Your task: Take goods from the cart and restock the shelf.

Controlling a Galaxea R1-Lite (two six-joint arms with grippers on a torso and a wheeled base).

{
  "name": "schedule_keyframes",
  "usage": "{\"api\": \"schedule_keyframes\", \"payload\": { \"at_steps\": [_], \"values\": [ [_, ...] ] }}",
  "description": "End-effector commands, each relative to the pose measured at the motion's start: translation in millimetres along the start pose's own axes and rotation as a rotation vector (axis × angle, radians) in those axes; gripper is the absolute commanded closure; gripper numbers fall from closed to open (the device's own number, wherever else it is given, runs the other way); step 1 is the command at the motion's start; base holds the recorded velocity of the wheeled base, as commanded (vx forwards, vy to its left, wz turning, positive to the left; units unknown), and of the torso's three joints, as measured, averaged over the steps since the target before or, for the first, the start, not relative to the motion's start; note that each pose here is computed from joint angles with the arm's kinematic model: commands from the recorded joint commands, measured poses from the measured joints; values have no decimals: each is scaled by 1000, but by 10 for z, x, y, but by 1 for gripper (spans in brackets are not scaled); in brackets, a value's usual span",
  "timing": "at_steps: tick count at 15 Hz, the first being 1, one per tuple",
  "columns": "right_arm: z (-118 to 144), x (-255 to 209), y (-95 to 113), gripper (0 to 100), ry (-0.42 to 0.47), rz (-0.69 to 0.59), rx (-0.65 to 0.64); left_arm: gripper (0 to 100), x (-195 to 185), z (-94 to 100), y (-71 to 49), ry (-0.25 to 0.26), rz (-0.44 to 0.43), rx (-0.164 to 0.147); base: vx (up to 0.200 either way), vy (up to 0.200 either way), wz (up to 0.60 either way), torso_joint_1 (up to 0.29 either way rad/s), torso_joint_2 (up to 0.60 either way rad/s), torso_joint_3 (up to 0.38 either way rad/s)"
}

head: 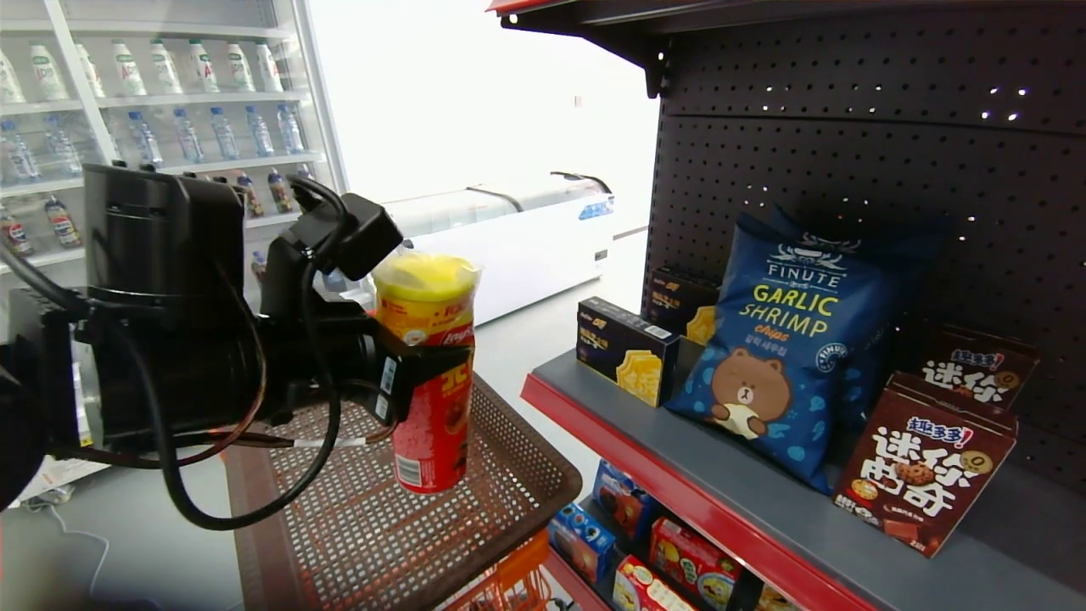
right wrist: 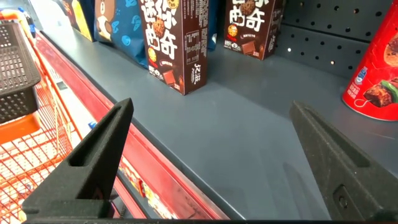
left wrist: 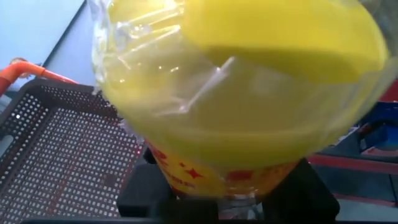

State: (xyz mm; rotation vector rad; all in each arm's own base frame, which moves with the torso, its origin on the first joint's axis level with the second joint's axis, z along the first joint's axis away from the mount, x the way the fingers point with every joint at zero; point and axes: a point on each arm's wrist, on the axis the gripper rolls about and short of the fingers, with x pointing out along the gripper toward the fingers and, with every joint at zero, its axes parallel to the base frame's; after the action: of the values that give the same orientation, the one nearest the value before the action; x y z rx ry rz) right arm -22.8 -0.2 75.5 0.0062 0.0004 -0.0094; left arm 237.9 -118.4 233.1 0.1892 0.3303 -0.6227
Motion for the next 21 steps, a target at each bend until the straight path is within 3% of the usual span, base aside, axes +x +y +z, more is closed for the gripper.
{"api": "schedule_keyframes", "payload": {
  "at_steps": [1,6,11,13,14,16,19,21],
  "values": [
    [0,0,0,0,0,0,0,100,-192,133,-66,-56,14,16,0,0,0,0,0,0],
    [0,0,0,0,0,0,0,100,-184,184,-269,-76,-56,43,0,0,0,0,0,0],
    [0,0,0,0,0,0,-2,100,-137,138,-288,-58,-71,42,0,0,0,0,0,0],
    [0,0,0,0,0,2,-2,100,-90,102,-285,-39,-71,-6,0,0,0,0,0,0],
    [0,0,0,0,0,2,-2,100,-64,126,-260,-59,-60,-27,0,0,0,0,0,0],
    [0,0,0,0,0,2,-2,100,-36,133,-189,-81,-35,-38,0,0,0,0,0,0],
    [0,0,0,0,0,2,-2,100,-42,139,-173,-89,-31,-48,0,0,0,0,0,0],
    [0,0,0,0,0,2,-2,100,-38,172,-194,-126,-43,-91,0,0,0,0,0,0]
  ]
}}
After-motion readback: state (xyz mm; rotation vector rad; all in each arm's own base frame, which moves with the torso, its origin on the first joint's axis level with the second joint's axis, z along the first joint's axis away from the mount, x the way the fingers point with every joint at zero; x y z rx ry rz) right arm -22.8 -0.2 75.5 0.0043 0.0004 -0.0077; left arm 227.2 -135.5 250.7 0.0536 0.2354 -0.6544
